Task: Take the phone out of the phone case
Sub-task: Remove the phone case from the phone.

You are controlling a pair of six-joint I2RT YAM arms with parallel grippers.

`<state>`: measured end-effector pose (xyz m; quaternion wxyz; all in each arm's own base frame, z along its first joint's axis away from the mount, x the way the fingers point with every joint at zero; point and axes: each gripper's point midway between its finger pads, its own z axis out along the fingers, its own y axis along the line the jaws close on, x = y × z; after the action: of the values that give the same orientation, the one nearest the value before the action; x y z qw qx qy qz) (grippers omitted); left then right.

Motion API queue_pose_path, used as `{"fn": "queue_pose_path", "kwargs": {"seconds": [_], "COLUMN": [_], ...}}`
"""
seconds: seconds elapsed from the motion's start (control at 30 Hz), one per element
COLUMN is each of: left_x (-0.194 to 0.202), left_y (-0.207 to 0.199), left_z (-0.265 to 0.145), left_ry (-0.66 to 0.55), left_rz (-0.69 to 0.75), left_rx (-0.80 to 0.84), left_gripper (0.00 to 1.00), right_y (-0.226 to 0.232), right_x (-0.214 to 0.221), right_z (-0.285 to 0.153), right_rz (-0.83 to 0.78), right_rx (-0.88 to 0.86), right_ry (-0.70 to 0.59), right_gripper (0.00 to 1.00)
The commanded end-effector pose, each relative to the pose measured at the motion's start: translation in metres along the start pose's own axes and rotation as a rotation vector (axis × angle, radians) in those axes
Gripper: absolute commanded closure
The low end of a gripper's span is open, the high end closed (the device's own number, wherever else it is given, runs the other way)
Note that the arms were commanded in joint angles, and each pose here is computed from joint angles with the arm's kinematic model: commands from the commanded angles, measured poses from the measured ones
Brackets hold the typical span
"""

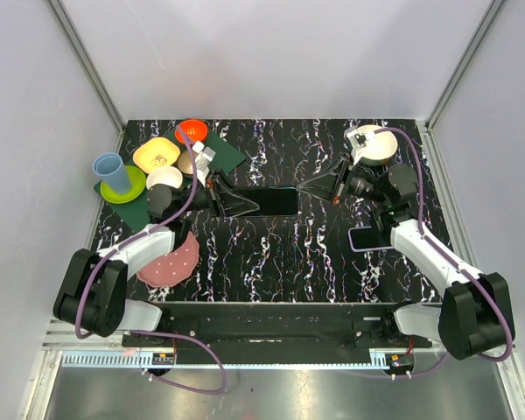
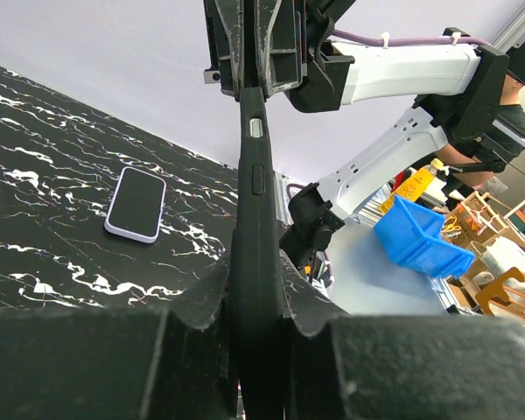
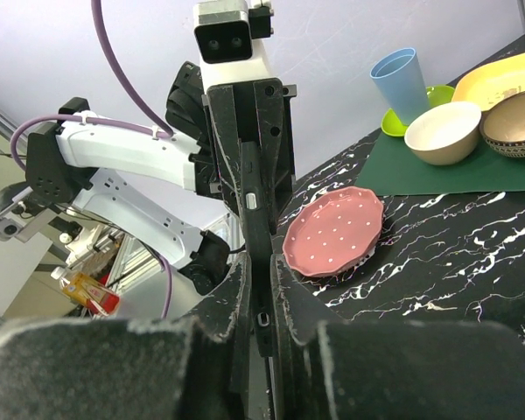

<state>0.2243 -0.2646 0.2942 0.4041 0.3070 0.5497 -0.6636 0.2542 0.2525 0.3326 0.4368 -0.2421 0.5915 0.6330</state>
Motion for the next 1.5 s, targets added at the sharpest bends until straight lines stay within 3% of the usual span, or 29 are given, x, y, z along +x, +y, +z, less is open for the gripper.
{"fn": "queue_pose_path", "kwargs": {"seconds": [0.0, 0.8, 1.23, 1.33, 1.47], "left_x": [-0.018, -0.018, -0.019, -0.019, -0.02], "left_y": [-0.05, -0.049, -0.046, -0.044, -0.041], "left_z": [0.004, 0.003, 0.004, 0.004, 0.005], "left_ry": [-0.05, -0.052, -0.05, -0.049, -0.053], "left_rz": [0.336, 0.336, 0.337, 0.338, 0.331], "left_rx": [0.156, 0.154, 0.138, 0.127, 0.119], "left_gripper": [1.0, 1.0, 1.0, 1.0, 1.0], "right_y": [0.0, -0.018, -0.023, -0.023, -0.022], "right_x": [-0.018, -0.032, -0.033, -0.031, -0.031], "right_z": [0.001, -0.009, -0.011, -0.012, -0.014], "right_rz": [0.003, 0.031, -0.021, -0.059, -0.121], "right_rx": [0.035, 0.121, 0.152, 0.154, 0.157], "right_ry": [-0.072, -0.153, -0.166, -0.162, -0.15], "right_gripper": [1.0, 1.0, 0.94, 0.9, 0.7]}}
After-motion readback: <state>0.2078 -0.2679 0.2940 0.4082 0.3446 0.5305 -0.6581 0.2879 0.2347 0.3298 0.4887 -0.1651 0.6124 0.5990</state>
